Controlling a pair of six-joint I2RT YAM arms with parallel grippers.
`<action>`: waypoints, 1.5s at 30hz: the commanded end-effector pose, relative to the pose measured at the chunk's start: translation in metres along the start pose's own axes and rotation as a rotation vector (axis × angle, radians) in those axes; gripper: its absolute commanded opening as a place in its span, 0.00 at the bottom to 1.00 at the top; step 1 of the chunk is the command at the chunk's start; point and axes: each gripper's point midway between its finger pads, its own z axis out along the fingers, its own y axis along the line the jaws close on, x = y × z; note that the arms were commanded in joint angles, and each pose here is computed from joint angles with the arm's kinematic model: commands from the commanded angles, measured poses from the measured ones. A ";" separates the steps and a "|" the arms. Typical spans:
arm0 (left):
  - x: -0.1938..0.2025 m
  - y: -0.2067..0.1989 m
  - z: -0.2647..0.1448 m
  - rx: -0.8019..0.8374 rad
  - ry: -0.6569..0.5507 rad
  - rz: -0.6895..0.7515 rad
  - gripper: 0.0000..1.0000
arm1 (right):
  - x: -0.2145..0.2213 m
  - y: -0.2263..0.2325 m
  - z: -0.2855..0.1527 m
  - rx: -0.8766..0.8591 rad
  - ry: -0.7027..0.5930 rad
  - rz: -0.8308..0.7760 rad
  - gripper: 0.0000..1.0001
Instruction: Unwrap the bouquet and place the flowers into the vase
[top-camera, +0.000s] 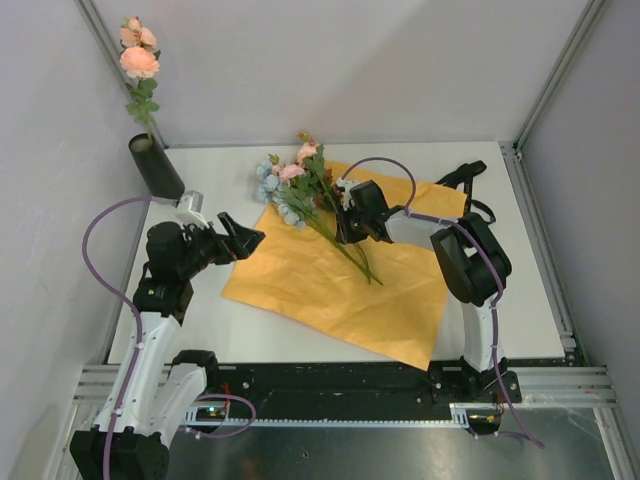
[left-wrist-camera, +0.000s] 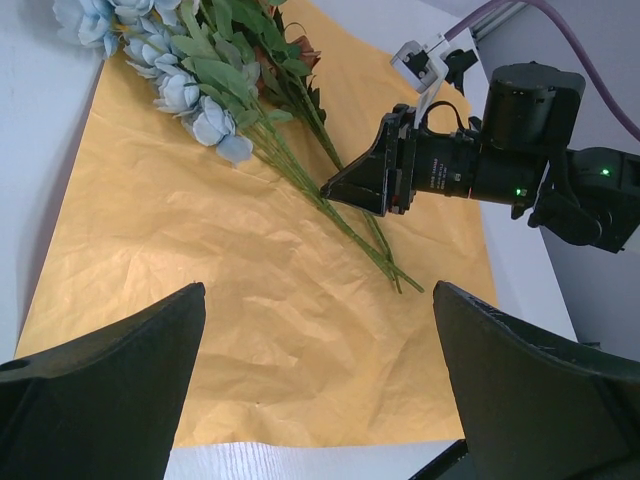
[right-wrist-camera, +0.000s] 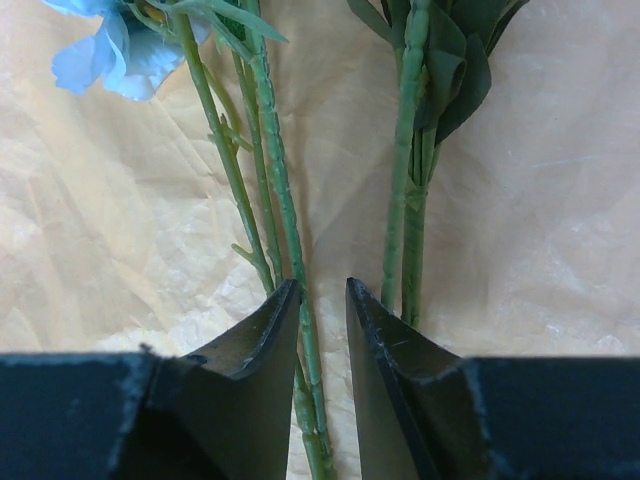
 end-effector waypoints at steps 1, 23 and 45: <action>-0.011 -0.008 -0.003 0.013 -0.031 0.014 1.00 | -0.010 0.002 0.002 0.006 -0.012 -0.031 0.31; -0.012 -0.008 -0.005 0.007 -0.036 0.019 1.00 | -0.039 0.025 -0.020 -0.019 -0.077 -0.074 0.31; -0.011 -0.007 -0.004 0.004 -0.034 0.018 1.00 | -0.018 0.013 0.005 0.036 -0.015 -0.095 0.31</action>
